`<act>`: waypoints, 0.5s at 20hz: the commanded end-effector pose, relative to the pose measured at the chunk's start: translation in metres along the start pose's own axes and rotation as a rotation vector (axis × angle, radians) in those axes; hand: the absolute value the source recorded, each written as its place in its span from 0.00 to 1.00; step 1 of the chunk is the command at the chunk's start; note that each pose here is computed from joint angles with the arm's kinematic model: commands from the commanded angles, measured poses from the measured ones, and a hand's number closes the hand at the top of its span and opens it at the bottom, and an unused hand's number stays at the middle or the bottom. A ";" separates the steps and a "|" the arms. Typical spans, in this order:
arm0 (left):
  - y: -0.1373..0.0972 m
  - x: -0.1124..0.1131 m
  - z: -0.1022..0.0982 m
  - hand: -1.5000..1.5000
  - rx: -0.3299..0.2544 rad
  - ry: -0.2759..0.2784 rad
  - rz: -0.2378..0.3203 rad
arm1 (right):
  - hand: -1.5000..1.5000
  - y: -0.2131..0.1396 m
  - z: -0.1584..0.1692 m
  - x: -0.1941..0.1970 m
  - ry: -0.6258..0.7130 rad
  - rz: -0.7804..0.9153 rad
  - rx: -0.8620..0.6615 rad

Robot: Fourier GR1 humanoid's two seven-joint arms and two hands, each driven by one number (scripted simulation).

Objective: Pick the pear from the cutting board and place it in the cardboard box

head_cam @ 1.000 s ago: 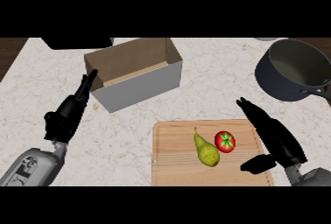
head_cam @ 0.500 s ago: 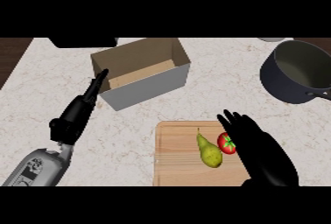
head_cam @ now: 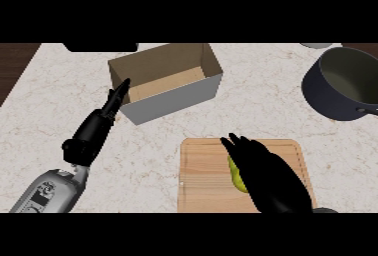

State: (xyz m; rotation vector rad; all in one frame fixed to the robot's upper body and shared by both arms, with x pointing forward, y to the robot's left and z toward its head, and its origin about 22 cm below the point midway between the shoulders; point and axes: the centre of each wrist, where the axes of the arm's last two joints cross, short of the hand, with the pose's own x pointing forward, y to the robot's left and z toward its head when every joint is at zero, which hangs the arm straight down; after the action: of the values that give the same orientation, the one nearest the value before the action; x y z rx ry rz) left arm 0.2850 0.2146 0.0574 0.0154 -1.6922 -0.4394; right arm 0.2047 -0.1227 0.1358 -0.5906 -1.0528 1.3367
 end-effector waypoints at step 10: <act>-0.026 -0.017 0.007 0.50 -0.052 0.082 0.046 | 0.00 0.033 -0.045 0.008 0.216 0.054 0.097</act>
State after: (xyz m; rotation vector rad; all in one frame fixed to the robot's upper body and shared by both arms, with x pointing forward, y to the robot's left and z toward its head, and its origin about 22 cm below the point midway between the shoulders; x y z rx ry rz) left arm 0.2845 0.2129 0.0569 0.0186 -1.7047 -0.4414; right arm 0.2243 -0.0986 0.1068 -0.5886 -0.9588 1.3384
